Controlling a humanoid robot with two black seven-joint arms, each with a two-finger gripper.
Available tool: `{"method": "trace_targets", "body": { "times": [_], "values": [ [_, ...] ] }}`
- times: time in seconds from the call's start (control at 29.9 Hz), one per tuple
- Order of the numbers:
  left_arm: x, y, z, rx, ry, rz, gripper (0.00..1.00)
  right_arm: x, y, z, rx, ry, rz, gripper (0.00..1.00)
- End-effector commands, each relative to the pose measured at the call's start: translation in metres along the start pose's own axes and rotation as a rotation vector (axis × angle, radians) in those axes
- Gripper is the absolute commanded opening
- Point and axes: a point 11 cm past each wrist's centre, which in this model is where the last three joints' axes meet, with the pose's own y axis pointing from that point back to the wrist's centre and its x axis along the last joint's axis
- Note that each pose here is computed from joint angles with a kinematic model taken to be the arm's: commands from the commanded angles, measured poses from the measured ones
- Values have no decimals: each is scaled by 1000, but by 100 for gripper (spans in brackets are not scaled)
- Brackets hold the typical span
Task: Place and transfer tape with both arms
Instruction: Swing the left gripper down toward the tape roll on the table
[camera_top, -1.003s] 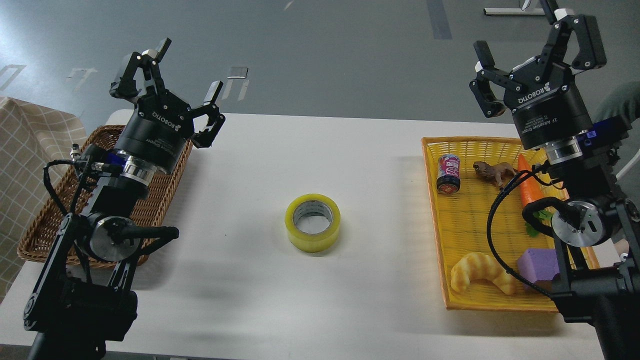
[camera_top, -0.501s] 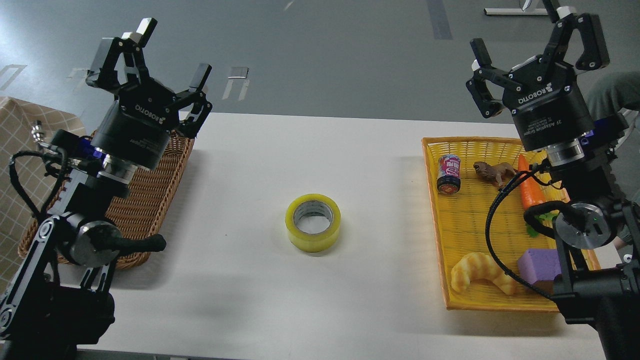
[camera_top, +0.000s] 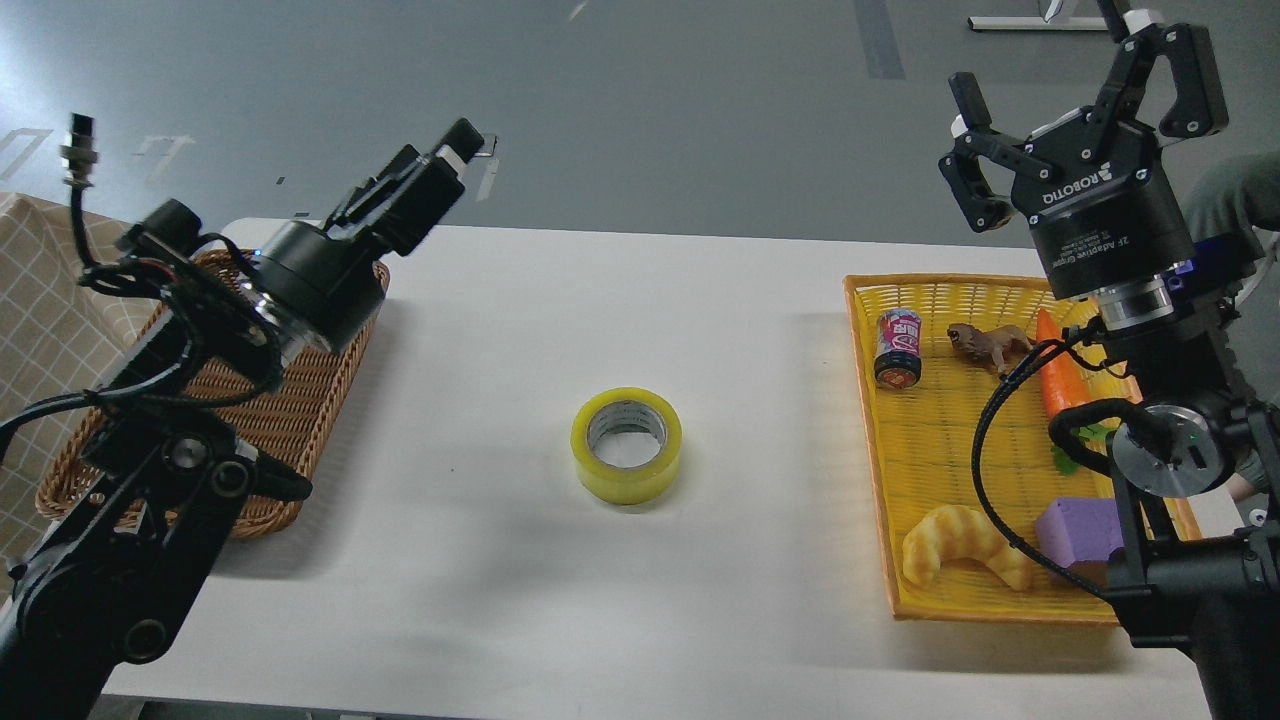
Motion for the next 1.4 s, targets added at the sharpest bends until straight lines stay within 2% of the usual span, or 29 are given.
{"method": "trace_targets", "body": {
  "times": [0.0,0.13,0.4,0.5,0.9,1.37],
  "values": [
    [-30,-6,0,25,-160,-91,98,-2,1,-2,5,1,-5,100],
    [-64,-9,-17,155,-128,-105,98,-16,-4,-16,42,16,-44,100],
    [-110,-1,-20,173,-153,-242,98,-25,-5,-35,64,64,-85,100],
    [-130,6,-35,235,-165,-260,98,-28,-1,-41,81,70,-84,100],
    [-158,24,-68,321,-195,-330,98,-21,-3,-42,88,75,-36,100],
    [-186,18,-53,297,-155,-369,98,-10,2,-30,49,69,1,100]
  ]
}}
